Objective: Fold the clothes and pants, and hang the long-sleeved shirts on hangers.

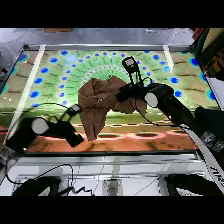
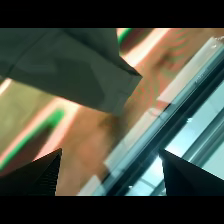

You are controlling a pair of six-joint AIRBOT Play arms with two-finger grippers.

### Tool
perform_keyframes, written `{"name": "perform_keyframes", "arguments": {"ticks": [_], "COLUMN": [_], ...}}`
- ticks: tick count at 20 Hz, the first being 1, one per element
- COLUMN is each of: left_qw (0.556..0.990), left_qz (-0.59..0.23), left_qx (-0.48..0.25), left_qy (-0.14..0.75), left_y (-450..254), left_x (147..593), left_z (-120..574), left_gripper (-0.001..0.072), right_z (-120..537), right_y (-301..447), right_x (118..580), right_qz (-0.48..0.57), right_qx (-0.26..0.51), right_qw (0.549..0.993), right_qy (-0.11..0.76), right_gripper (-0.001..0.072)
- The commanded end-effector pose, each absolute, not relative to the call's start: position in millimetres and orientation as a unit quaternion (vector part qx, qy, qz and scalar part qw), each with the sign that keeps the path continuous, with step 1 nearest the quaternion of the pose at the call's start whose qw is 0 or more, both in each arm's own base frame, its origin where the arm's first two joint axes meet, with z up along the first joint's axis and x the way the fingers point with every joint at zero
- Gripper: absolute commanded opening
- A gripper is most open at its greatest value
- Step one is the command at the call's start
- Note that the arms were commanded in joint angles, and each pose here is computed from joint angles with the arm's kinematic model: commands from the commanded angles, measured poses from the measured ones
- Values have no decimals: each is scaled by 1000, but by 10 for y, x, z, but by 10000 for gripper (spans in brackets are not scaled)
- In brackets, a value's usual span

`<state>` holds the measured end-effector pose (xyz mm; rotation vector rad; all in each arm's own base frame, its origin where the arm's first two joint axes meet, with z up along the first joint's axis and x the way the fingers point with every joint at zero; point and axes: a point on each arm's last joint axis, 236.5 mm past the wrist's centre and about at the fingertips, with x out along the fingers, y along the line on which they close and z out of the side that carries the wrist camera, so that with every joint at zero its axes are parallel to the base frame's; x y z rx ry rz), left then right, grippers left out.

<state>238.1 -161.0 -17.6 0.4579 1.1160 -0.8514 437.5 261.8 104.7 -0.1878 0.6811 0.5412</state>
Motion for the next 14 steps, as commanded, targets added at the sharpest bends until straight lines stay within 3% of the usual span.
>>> {"name": "perform_keyframes", "arguments": {"ticks": [1, 7, 13, 14], "left_qw": [740, 689, 736, 743], "left_qz": [-381, -402, -341, -336], "left_qx": [302, 324, 280, 276], "left_qy": [465, 508, 514, 509], "left_y": [-1757, -1929, -2012, -2025], "left_x": [2432, 2218, 2502, 2545], "left_z": [-366, -907, -1157, -1156], "left_gripper": [699, 698, 695, 664], "right_z": [1043, 1042, 1041, 1043], "right_y": [2616, 2607, 2602, 2602], "right_x": [4377, 4382, 4384, 4385], "right_qz": [261, 260, 260, 260], "right_qx": [-90, -93, -95, -95], "right_qw": [903, 903, 903, 903], "right_qy": [330, 330, 329, 329], "right_gripper": [24, 24, 24, 24]}}
